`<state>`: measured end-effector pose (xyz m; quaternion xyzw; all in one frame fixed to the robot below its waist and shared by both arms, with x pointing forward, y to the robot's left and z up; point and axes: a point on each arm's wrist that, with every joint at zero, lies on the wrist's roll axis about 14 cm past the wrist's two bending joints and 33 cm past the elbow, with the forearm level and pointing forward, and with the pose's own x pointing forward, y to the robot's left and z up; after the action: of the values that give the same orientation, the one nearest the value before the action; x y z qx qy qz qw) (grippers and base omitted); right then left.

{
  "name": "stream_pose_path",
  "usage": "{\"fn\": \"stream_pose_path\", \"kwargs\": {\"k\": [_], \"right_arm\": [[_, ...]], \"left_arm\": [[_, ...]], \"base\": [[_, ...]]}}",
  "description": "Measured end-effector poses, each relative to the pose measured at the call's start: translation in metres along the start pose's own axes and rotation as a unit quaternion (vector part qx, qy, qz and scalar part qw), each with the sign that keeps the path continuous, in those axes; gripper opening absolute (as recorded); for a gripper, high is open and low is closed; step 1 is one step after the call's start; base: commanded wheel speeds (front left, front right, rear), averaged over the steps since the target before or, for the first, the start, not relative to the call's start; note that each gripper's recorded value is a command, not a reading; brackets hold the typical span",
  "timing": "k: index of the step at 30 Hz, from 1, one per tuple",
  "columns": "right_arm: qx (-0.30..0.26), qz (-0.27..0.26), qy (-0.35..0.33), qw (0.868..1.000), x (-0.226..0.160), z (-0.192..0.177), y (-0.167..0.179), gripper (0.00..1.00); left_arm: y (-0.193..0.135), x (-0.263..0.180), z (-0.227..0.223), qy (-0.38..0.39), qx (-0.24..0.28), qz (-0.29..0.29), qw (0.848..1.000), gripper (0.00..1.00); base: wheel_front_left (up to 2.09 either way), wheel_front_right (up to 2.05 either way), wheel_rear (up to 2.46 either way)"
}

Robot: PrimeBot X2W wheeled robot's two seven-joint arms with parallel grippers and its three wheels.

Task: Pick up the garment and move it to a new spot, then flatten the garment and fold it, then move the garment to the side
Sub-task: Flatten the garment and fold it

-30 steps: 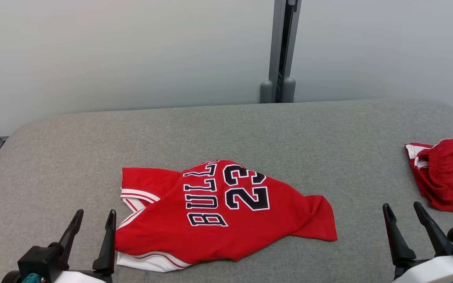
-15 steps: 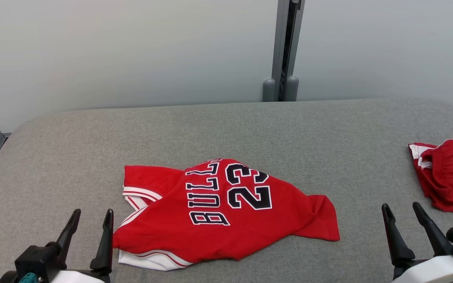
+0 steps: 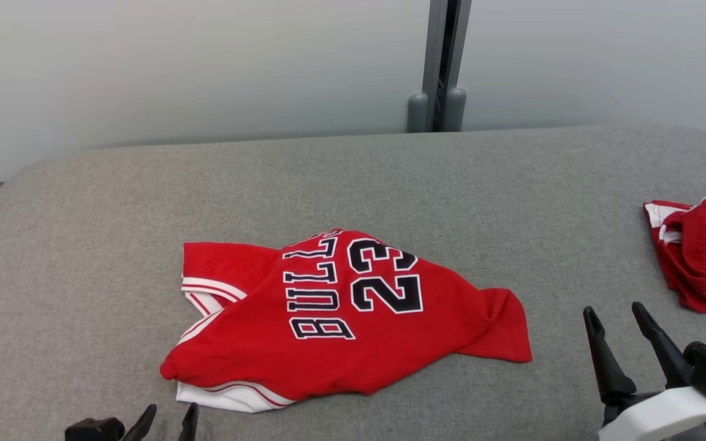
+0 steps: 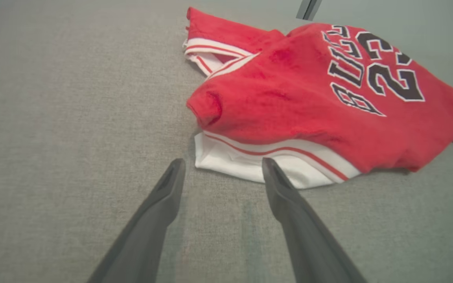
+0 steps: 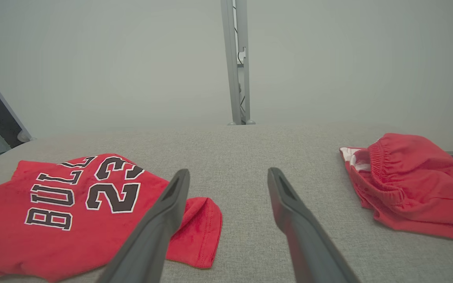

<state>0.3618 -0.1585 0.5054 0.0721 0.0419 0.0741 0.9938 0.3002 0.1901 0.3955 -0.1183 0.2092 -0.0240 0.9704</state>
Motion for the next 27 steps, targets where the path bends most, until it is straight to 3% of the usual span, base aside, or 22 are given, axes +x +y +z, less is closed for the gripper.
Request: {"fn": "stream_pose_path", "kwargs": {"k": [12,13,14,20,27], "right_arm": [[0.003,-0.003,0.023,1.0,0.02,-0.015,-0.004,1.0],[0.003,-0.003,0.023,1.0,0.02,-0.015,-0.004,1.0],[0.006,-0.009,0.025,1.0,0.021,-0.018,-0.007,1.0],[0.012,-0.016,0.023,1.0,0.02,-0.018,-0.011,1.0],[0.019,-0.012,0.018,1.0,0.021,-0.017,-0.007,1.0]], "left_arm": [[0.017,0.041,-0.024,0.058,-0.008,-0.007,0.998,1.0],[0.017,0.041,-0.024,0.058,-0.008,-0.007,0.998,0.36],[0.018,0.048,-0.028,0.071,-0.008,-0.011,0.997,0.0],[0.017,0.05,-0.021,0.06,-0.021,-0.016,0.998,0.0],[0.007,0.049,0.058,-0.065,-0.015,-0.046,0.997,0.0]], "base": [[0.0,0.0,0.0],[0.0,0.0,0.0],[0.0,0.0,0.0],[0.0,0.0,0.0],[0.0,0.0,0.0]]}}
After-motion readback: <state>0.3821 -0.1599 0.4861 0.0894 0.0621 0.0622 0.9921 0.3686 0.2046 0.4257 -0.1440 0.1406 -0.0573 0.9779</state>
